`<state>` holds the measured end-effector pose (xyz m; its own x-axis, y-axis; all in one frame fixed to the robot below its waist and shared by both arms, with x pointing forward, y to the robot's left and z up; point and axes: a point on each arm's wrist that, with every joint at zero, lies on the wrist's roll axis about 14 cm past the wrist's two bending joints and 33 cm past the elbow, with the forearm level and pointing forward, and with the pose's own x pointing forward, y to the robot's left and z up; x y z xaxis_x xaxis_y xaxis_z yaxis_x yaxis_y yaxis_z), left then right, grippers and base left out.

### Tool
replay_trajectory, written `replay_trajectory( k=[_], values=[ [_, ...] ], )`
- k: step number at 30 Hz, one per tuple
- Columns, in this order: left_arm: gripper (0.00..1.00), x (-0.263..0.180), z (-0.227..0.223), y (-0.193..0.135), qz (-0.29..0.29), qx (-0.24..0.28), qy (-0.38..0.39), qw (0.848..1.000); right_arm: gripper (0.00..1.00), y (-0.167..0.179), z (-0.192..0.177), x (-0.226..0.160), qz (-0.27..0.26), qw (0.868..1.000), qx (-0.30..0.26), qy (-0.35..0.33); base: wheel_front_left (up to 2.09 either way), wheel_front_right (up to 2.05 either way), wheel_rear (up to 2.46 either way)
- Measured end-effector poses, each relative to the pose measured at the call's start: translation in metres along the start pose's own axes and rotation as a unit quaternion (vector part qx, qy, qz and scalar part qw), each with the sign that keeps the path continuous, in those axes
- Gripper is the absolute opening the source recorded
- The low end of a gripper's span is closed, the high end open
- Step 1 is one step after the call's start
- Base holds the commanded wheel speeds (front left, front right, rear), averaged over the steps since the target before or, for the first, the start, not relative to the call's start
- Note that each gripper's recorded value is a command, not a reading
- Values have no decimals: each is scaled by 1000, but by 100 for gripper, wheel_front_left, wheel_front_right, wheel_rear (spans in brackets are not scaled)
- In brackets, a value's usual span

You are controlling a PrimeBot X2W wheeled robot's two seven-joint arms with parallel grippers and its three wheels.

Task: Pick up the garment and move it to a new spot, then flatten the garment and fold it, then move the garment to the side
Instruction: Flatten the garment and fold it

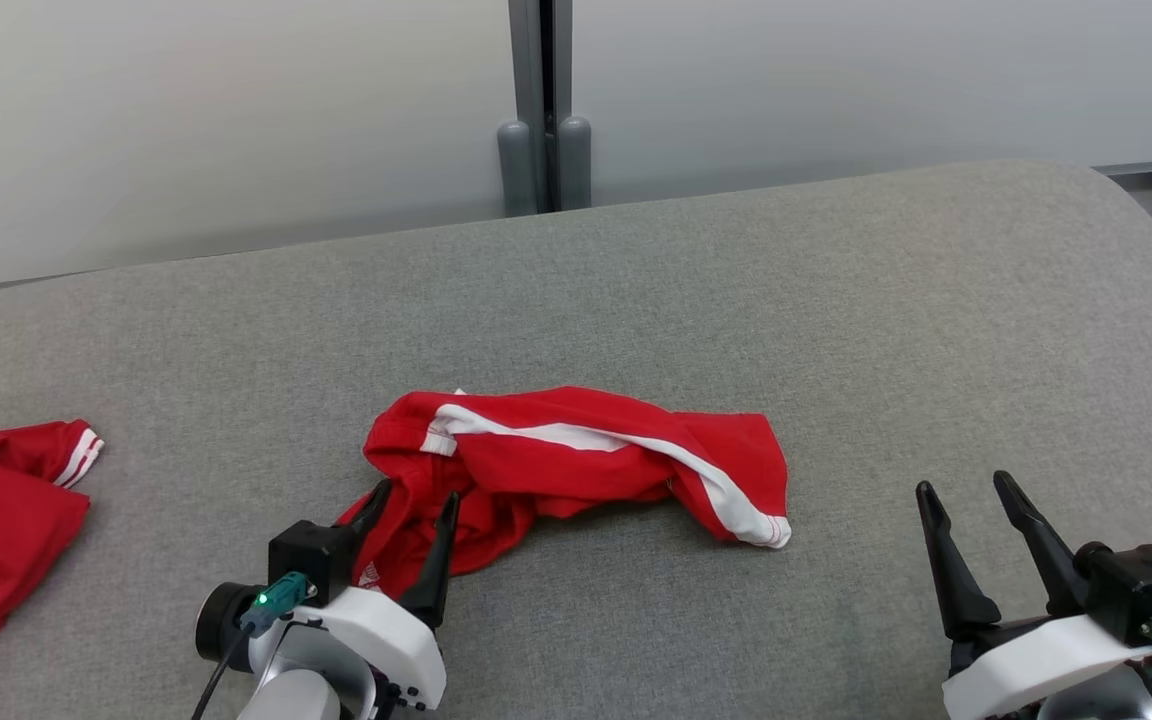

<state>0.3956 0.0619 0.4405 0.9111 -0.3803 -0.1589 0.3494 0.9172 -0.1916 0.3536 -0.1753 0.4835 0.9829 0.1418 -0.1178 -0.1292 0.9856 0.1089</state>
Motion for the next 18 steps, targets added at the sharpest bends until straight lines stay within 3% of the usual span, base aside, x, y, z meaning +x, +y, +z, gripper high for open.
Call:
replay_trajectory(
  k=[1,2,3,4,12,18],
  values=[
    [91,3,-5,1,1,-1,10,1000,100,-2,-1,0,-3,1000,2,2,0,0,0],
    [73,6,-10,3,3,-1,19,1000,100,-4,-4,0,-5,1000,3,5,0,0,0],
    [29,8,-15,5,5,-2,28,1000,100,-5,-5,0,-8,1000,4,5,0,0,0],
    [0,10,-19,8,8,-1,37,999,100,-7,-5,1,-10,1000,4,6,0,0,0],
    [0,16,-23,33,40,-10,42,998,100,-14,-7,6,-20,1000,6,4,0,0,0],
    [0,8,3,56,69,-17,-5,997,100,-12,-7,13,-16,1000,9,3,0,0,0]
  ],
)
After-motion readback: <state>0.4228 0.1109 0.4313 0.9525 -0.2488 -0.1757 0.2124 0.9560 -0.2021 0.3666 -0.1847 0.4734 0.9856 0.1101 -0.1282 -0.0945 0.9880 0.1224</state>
